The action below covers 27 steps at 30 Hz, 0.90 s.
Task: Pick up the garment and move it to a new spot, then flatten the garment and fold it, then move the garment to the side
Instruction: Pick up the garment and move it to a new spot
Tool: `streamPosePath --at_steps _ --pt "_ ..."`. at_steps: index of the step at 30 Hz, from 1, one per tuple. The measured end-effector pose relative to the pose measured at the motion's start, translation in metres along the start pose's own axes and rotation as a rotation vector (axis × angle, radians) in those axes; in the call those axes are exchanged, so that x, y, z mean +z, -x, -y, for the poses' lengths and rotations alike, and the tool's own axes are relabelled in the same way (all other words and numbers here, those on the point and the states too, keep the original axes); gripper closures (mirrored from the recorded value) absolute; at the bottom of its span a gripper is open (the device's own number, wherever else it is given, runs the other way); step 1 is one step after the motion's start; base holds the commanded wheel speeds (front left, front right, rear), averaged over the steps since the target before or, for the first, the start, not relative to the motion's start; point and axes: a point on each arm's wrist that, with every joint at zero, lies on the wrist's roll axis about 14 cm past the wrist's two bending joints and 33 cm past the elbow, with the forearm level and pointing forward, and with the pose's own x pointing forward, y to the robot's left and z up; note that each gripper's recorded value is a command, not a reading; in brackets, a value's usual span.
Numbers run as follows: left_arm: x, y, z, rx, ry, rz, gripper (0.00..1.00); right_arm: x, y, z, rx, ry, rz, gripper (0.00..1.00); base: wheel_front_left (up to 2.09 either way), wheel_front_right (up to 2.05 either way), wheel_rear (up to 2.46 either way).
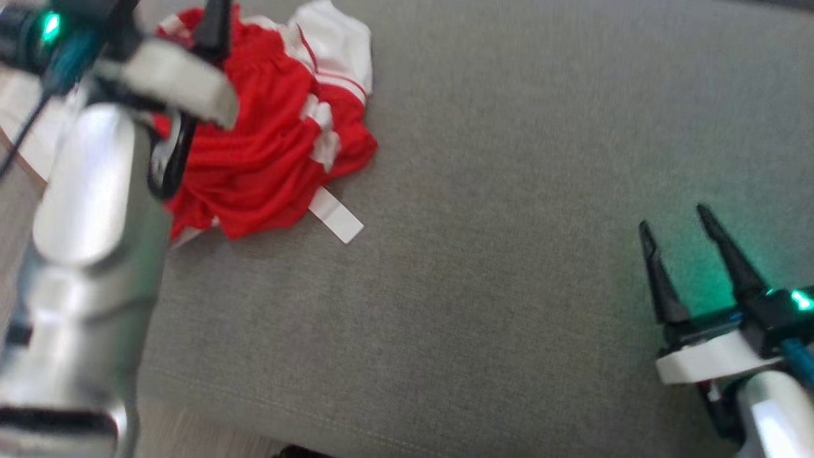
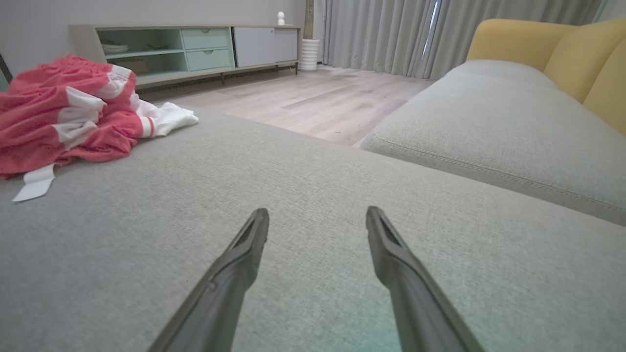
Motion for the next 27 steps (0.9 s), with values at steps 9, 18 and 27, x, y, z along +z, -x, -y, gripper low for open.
streamPosePath --at_steps 9,18,27 --pt "-0.106 -0.03 0.05 -0.191 -0.042 -0.439 0.0 -0.028 0.003 0.028 -0.038 0.009 -0.048 0.0 0.0 0.0 0.0" --pt "-0.181 0.0 0.034 -0.184 -0.107 -0.742 0.0 -0.039 0.008 0.037 -0.046 0.017 -0.073 0.0 0.0 0.0 0.0" --pt "-0.201 0.009 0.033 -0.176 -0.092 -0.814 1.0 -0.043 0.004 0.035 -0.035 0.017 -0.074 0.0 0.0 0.0 0.0"
